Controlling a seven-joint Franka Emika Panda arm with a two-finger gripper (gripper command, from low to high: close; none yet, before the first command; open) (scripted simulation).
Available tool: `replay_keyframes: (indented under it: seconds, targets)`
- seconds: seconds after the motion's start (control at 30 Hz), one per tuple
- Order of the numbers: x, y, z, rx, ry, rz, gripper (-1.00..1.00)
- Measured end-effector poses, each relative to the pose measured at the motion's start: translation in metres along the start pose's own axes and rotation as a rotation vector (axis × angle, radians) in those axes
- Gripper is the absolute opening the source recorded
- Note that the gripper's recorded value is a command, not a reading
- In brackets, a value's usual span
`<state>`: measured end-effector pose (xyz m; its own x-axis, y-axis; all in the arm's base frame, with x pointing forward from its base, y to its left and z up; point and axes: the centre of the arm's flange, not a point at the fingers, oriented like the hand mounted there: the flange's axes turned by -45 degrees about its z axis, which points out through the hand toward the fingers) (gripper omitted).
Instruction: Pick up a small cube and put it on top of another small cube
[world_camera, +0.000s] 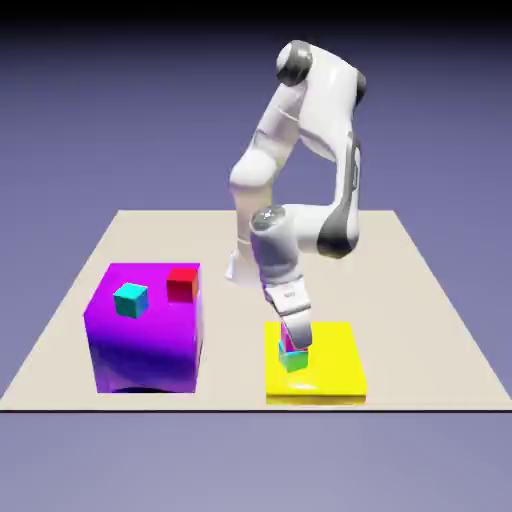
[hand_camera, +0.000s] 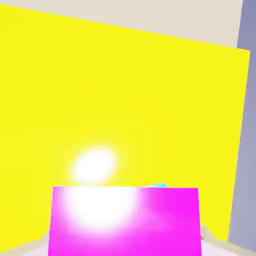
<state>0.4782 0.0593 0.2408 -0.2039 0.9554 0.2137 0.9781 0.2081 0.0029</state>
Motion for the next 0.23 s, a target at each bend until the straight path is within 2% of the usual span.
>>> replay_keyframes:
  seconds: [0.23]
  targets:
    - [0.003,0.0,-0.055,0.0,0.0,0.0,1.0]
